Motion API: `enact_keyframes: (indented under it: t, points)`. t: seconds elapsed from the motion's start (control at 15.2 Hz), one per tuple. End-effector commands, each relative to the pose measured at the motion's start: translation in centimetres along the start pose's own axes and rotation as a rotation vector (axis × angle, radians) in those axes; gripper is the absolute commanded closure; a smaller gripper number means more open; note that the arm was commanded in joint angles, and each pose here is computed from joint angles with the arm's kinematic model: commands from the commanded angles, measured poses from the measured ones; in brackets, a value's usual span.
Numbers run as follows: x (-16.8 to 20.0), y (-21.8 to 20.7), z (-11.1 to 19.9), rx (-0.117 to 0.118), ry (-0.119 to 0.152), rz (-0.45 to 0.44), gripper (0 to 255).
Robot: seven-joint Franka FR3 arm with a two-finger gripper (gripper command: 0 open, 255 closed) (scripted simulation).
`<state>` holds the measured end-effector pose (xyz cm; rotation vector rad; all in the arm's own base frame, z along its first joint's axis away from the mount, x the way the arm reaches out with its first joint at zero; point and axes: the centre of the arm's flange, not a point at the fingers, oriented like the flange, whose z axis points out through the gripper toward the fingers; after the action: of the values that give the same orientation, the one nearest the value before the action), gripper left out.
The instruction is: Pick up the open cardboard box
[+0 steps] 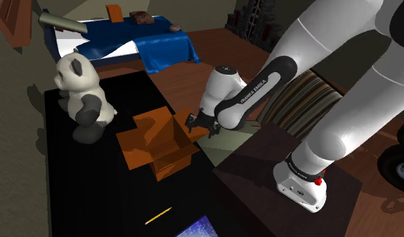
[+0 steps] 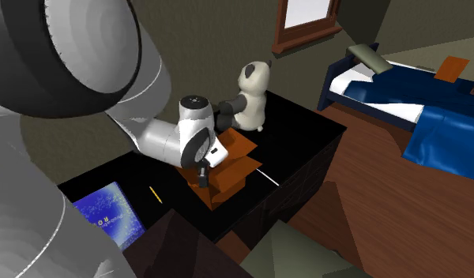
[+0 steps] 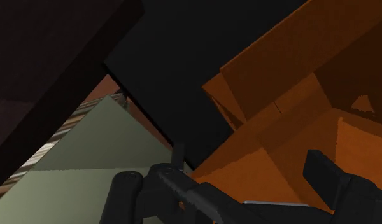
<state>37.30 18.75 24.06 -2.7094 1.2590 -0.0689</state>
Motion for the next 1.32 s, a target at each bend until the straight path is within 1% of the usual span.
enact_keyframes:
  t: [0.0, 0.13, 0.2, 0.66, 0.79, 0.86, 1.25]
  points:
    - [-0.2, -1.2, 2.5, 0.007, 0.002, 0.056, 0]
    - [-0.3, -2.2, 4.9, 0.009, 0.006, 0.106, 0]
    - [-0.4, -2.5, 5.6, 0.009, 0.007, 0.120, 0]
    - [-0.3, -1.9, 9.3, 0.009, 0.007, 0.120, 0]
    - [-0.3, -1.8, 9.6, 0.009, 0.007, 0.120, 0]
    - [-0.3, -1.9, 9.5, 0.009, 0.007, 0.120, 255]
    - [-0.2, -1.9, 9.5, 0.009, 0.007, 0.120, 255]
